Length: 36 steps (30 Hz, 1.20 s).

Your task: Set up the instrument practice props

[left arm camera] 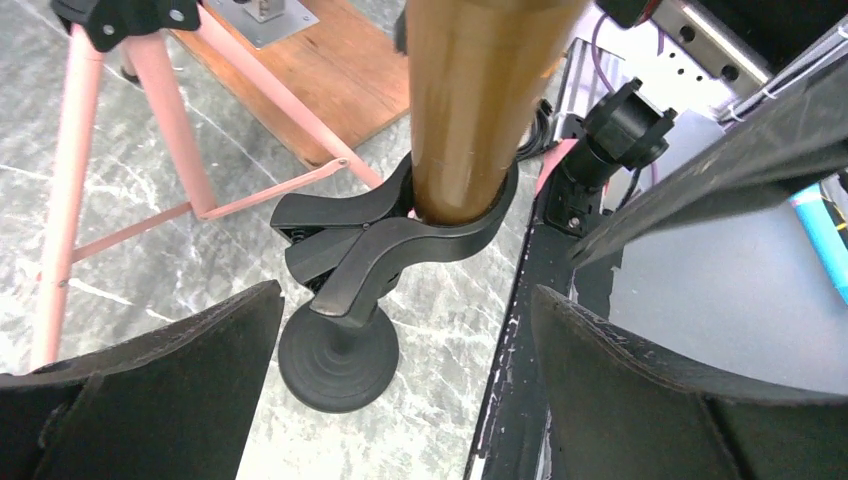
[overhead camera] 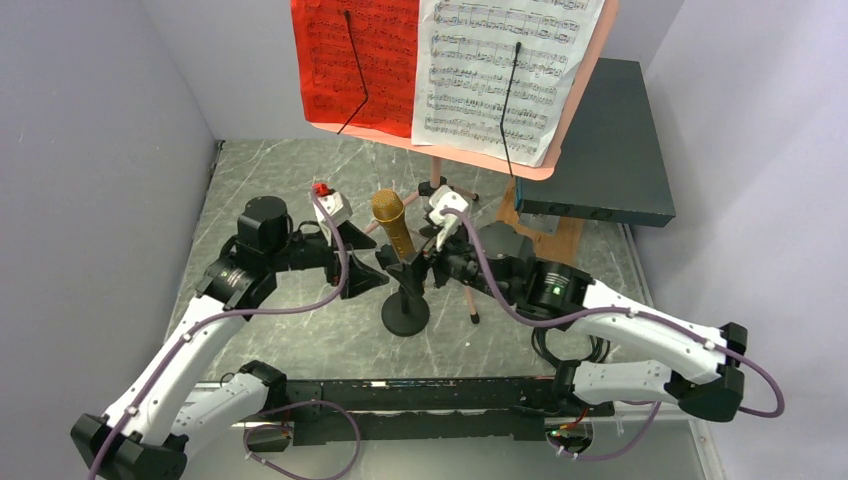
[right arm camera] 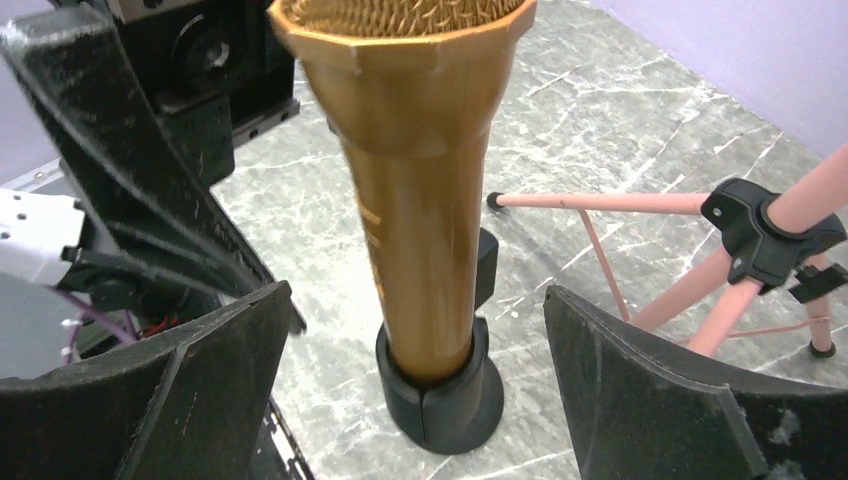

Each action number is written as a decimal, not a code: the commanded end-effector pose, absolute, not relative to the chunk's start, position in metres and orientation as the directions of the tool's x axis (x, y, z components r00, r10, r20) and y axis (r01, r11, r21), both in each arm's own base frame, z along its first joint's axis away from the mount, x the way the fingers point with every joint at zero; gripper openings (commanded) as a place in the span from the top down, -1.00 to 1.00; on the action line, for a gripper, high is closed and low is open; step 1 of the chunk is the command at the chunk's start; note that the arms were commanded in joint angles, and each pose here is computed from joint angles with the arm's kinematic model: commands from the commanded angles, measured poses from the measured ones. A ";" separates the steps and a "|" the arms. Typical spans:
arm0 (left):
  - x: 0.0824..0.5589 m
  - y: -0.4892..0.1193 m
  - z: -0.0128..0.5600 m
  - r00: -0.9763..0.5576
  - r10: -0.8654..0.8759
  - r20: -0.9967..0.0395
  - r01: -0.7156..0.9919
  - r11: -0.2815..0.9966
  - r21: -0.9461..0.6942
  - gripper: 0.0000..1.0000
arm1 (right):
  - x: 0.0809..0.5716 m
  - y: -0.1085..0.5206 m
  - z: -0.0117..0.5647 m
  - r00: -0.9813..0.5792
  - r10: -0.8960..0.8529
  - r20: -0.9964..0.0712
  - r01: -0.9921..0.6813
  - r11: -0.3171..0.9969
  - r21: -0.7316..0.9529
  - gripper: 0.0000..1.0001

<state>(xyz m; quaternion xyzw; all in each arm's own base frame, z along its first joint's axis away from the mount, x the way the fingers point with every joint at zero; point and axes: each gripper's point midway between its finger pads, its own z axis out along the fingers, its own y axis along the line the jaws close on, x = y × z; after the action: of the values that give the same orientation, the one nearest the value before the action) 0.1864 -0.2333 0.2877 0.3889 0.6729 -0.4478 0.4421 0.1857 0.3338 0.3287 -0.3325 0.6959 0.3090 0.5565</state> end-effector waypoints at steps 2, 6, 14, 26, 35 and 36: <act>0.184 -0.219 0.323 -0.204 0.086 -0.975 0.912 0.380 -0.157 -0.99 | 0.161 0.309 0.374 -0.095 -0.064 -0.993 -0.852 0.521 0.048 -0.99; 0.185 -0.202 0.349 -0.158 0.079 -0.984 0.871 0.480 -0.101 -0.99 | 0.152 0.284 0.398 -0.044 -0.005 -0.999 -0.851 0.524 0.035 -0.99; 0.167 -0.155 0.459 0.055 -0.083 -0.995 0.742 0.670 -0.015 -0.99 | 0.145 0.210 0.473 0.135 0.197 -0.971 -0.780 0.625 0.018 -0.99; 0.125 -0.094 0.543 0.337 -0.275 -0.901 0.588 0.808 -0.027 -0.99 | 0.131 0.123 0.553 0.303 0.416 -0.857 -0.690 0.716 0.103 -0.99; 0.118 -0.081 0.553 0.385 -0.262 -0.885 0.542 0.840 -0.013 -0.99 | 0.140 0.104 0.557 0.300 0.451 -0.840 -0.625 0.758 0.184 -1.00; 0.120 -0.081 0.552 0.381 -0.256 -0.888 0.541 0.841 -0.010 -0.99 | 0.140 0.103 0.557 0.299 0.460 -0.836 -0.625 0.757 0.192 -1.00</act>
<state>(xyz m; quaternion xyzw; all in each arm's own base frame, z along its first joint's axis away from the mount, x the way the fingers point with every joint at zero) 0.1212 -0.0901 0.5374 0.1553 0.5135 -0.2585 0.8033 0.1378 0.1189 0.5439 -0.1263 0.4960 0.3385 0.7896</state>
